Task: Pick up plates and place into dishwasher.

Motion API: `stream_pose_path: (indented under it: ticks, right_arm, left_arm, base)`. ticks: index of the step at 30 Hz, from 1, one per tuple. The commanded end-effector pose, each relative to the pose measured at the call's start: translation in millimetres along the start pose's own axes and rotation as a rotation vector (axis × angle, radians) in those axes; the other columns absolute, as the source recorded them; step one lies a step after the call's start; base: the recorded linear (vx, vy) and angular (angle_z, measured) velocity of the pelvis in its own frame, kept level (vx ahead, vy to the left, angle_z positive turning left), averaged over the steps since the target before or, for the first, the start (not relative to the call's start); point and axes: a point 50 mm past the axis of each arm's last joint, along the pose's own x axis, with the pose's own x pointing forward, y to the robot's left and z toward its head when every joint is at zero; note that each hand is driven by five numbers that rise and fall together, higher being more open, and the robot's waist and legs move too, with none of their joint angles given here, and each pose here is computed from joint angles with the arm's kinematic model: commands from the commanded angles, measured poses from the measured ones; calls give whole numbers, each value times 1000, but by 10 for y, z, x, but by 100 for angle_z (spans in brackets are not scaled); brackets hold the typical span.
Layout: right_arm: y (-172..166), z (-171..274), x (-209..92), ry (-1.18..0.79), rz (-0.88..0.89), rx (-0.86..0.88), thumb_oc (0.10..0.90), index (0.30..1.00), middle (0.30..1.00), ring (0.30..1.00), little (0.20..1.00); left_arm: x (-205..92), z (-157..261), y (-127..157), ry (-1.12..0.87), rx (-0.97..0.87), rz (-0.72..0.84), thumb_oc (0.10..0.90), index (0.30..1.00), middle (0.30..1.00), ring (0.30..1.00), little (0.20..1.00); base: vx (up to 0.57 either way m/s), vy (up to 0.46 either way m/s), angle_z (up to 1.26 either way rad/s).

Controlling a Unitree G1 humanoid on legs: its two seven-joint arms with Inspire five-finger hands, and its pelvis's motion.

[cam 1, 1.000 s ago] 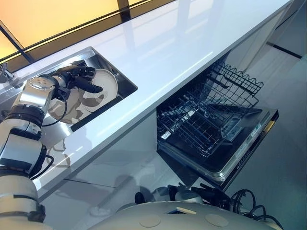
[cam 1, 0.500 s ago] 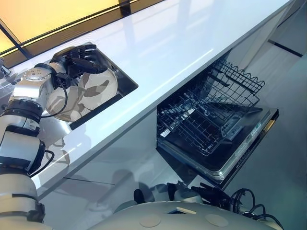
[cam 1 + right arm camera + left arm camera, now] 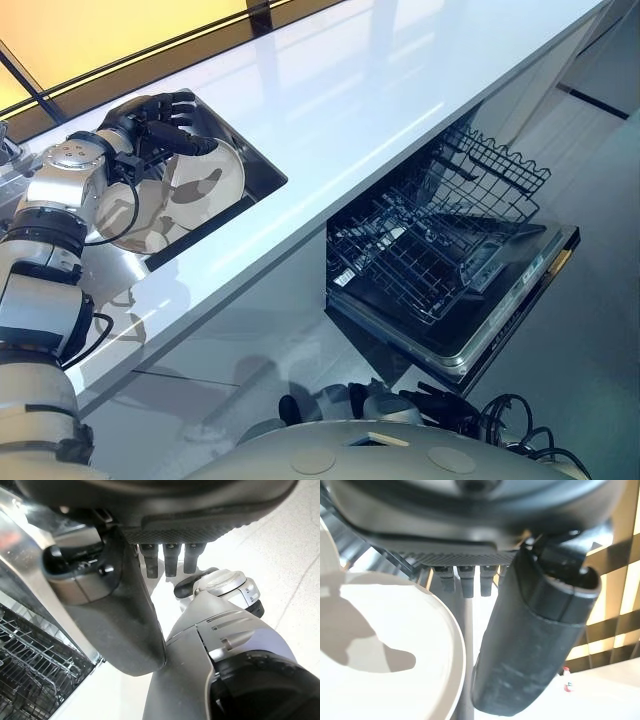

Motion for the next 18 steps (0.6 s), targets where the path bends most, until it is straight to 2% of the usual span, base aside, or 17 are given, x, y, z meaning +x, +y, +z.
stream_pose_path:
  ticks: [1, 10, 18]
  right_arm:
    - [-205, -153, -73, 50, -48, -35, 800, 900, 900, 900, 900]
    - [-189, -173, -75, 47, -27, -47, 800, 900, 900, 900, 900]
    - [-182, -167, -75, 42, -20, -45, 800, 900, 900, 900, 900]
  left_arm:
    - [-213, 641, 554, -237, 39, 231, 800, 900, 900, 900, 900]
    - [-242, 554, 629, -209, 79, 328, 800, 900, 900, 900, 900]
    - [-217, 473, 590, -178, 98, 330, 800, 900, 900, 900, 900]
  base:
    - [63, 29, -6]
    - [25, 14, -5]
    - [4, 4, 0]
